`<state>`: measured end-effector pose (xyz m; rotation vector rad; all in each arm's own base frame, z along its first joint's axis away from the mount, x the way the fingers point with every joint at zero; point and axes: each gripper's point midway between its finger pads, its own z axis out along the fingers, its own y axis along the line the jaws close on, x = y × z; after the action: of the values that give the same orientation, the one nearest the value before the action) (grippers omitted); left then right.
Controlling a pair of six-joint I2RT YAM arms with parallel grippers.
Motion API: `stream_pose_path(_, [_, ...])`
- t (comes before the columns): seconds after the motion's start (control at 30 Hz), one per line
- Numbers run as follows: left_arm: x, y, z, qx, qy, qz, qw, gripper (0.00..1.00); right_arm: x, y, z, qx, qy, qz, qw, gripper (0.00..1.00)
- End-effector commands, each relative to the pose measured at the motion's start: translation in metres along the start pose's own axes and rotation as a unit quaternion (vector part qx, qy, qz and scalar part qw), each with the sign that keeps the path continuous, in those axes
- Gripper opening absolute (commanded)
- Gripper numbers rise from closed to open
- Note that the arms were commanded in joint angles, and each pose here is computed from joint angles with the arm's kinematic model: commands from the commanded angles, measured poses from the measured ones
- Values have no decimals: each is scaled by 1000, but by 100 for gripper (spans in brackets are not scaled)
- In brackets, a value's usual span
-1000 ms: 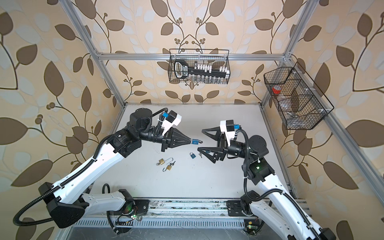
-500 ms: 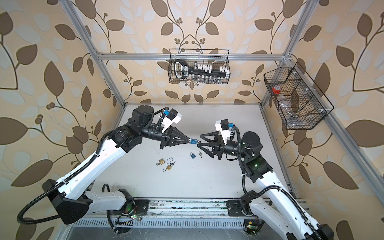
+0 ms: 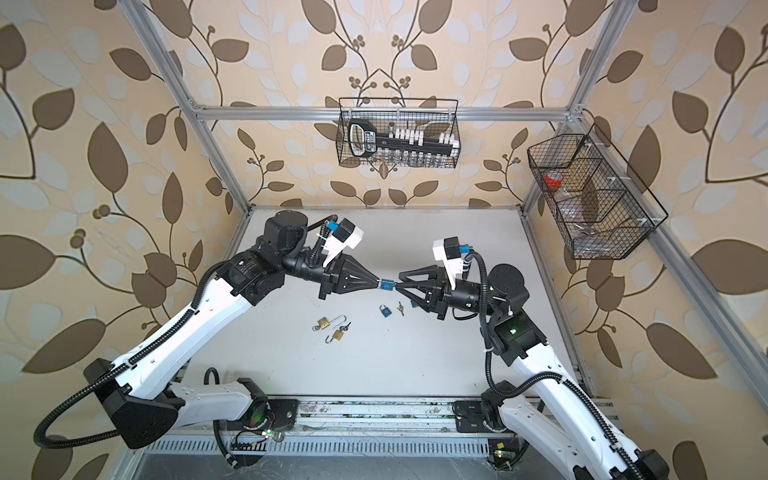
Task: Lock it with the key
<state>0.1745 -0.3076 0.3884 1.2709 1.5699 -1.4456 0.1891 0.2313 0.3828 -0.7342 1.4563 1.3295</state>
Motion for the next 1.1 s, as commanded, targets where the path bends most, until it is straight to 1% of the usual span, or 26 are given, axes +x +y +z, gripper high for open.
stream_pose_path(0.0, [-15, -18, -11, 13, -15, 36, 999, 0, -13, 15, -3, -20, -15, -17, 1000, 25])
stream_pose_path(0.13, [-15, -19, -13, 3, -16, 42, 999, 0, -8, 15, -3, -25, -9, -10, 1000, 20])
stream_pose_path(0.27, [-15, -19, -13, 2, -19, 44, 999, 0, 0, 15, -2, -33, 5, -4, 999, 21])
stream_pose_path(0.3, [-16, -18, -13, 1, -20, 43, 999, 0, 1, 15, -2, -35, 7, -3, 999, 24])
stream_pose_path(0.37, [-17, -18, -13, 4, -21, 42, 999, 0, 3, 14, -2, -35, 10, 1, 999, 34])
stream_pose_path(0.4, [-17, -19, -13, 6, -21, 42, 999, 0, 3, 13, -2, -34, 10, 1, 999, 36])
stream_pose_path(0.47, [-18, -19, -12, 9, -21, 42, 999, 0, 3, 13, -2, -34, 10, 1, 999, 38])
stream_pose_path(0.57, [-17, -18, -11, 11, -20, 40, 999, 0, 4, 13, -1, -36, 12, 0, 999, 37])
stream_pose_path(0.73, [-17, -17, -11, 12, -20, 37, 999, 0, 3, 13, 1, -41, 16, 2, 999, 31])
stream_pose_path(0.83, [-17, -18, -11, 13, -20, 37, 999, 0, 4, 12, 1, -39, 15, 2, 999, 31])
stream_pose_path(0.97, [-18, -18, -10, 20, -21, 34, 999, 0, 6, 11, 2, -42, 19, 3, 999, 38])
stream_pose_path(1.07, [-19, -18, -8, 29, -22, 30, 999, 0, 5, 12, 4, -50, 20, 7, 999, 47])
